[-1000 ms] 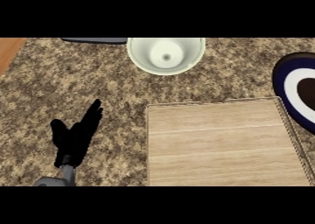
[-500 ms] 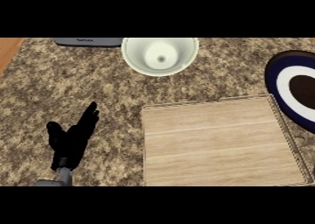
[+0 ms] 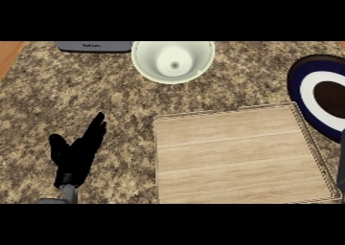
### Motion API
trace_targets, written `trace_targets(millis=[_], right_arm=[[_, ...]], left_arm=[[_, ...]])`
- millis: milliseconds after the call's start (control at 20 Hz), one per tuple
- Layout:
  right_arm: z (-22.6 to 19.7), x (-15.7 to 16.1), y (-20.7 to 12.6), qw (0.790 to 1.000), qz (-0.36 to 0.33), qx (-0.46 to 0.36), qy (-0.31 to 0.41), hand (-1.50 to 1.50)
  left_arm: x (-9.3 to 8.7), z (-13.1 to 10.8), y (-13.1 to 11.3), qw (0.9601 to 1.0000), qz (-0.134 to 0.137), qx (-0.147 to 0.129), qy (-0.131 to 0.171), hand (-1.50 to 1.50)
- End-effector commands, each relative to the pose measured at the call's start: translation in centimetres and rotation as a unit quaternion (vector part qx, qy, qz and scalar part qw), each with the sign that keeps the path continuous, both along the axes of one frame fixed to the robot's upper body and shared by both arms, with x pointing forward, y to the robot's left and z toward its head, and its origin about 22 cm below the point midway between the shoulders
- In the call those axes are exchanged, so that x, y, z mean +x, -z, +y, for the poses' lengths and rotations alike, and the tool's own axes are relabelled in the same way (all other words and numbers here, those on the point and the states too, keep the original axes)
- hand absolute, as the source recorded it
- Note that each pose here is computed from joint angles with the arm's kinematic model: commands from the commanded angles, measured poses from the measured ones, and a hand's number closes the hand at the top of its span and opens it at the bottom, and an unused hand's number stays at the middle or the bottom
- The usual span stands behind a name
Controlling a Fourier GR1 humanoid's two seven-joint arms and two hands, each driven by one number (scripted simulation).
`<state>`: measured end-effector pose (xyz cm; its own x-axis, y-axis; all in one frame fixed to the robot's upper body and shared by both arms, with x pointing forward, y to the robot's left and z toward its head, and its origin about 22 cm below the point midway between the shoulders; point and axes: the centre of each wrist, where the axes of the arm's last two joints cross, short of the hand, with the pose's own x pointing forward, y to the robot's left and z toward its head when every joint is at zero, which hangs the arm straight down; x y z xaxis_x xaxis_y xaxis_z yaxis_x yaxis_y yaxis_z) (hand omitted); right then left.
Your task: Pick the cupcake from the tray and place it in the plate
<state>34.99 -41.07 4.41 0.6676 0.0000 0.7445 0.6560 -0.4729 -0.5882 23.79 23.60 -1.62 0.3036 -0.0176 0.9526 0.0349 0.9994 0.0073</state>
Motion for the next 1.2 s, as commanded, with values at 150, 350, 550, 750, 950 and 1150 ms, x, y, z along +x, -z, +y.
trace_targets(millis=[150, 350, 550, 750, 950, 1150], right_arm=[[-0.6, 0.4, 0.8, 0.989, -0.123, -0.074, -0.014, -1.50], [0.6, 0.3, -0.2, 0.974, -0.187, -0.127, -0.014, -1.50], [1.7, -1.2, 0.7, 0.969, -0.221, -0.112, -0.004, -1.50], [7.6, -1.4, 0.7, 0.956, -0.272, -0.102, -0.046, -1.50], [9.8, -3.5, 2.8, 0.955, -0.266, -0.086, -0.103, -1.50], [11.4, -4.6, 3.5, 0.950, -0.267, -0.076, -0.141, -1.50]], left_arm=[[0.6, -0.2, 0.3, 0.9994, 0.034, 0.000, -0.003, 0.00], [-0.5, 0.9, 1.1, 0.9995, 0.028, 0.005, -0.011, 0.00], [-1.1, 1.1, 1.9, 0.9991, 0.040, 0.008, -0.012, 0.00], [-0.5, -0.4, 1.9, 0.9993, 0.030, 0.004, -0.021, 0.00], [-0.9, -1.2, 1.9, 0.9992, 0.037, 0.005, -0.012, 0.00], [-0.1, 0.7, 0.9, 0.9994, 0.033, 0.005, -0.012, 0.00]])
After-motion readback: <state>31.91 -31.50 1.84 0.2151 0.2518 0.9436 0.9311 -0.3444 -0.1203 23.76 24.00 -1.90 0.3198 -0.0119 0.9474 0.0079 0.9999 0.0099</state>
